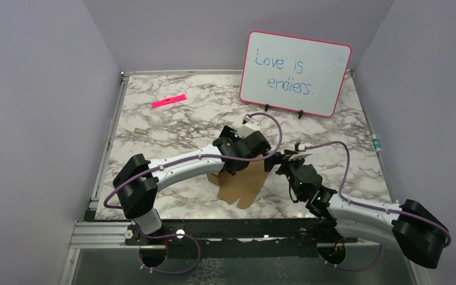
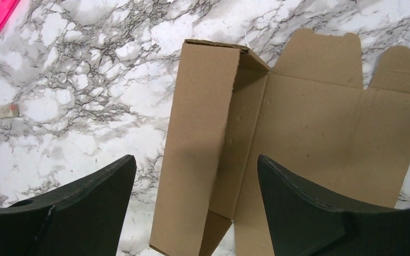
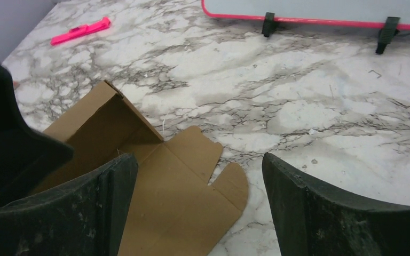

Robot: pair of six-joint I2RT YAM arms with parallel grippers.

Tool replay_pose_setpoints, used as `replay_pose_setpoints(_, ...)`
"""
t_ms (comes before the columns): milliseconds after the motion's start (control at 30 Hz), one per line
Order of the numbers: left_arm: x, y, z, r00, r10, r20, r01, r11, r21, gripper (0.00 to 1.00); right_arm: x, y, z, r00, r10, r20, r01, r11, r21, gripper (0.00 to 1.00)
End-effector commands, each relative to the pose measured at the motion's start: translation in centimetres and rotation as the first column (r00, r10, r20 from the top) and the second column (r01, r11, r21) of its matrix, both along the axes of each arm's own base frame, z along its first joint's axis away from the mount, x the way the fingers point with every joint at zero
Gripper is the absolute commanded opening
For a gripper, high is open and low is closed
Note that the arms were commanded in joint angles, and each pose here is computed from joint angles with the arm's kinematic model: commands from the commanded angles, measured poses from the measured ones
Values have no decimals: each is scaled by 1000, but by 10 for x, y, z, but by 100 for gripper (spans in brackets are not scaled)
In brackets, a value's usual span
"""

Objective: Fold the paper box

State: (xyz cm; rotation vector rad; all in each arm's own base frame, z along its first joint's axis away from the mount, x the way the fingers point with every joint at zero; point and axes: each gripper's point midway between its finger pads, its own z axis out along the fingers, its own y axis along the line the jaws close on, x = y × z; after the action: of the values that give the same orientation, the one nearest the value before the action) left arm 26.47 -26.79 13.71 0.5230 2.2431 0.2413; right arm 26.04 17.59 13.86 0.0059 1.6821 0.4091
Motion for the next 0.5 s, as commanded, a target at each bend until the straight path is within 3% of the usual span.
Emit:
replay_pose_setpoints(0, 19, -1, 29, 1000, 1, 15, 0, 993, -117, 85, 3, 28, 9, 986, 129, 108, -127, 992, -27, 92)
replay_pose_setpoints(233, 46, -3, 49, 997, -67, -31, 49, 910, -412, 88, 24, 72, -1, 943, 250, 221, -229, 966, -116, 94)
replay_pose_setpoints(467, 76, -1, 50, 990, -108, -91, 33, 802, -596, 90, 46, 96, -15, 906, 282, 315, -255, 959, -125, 88)
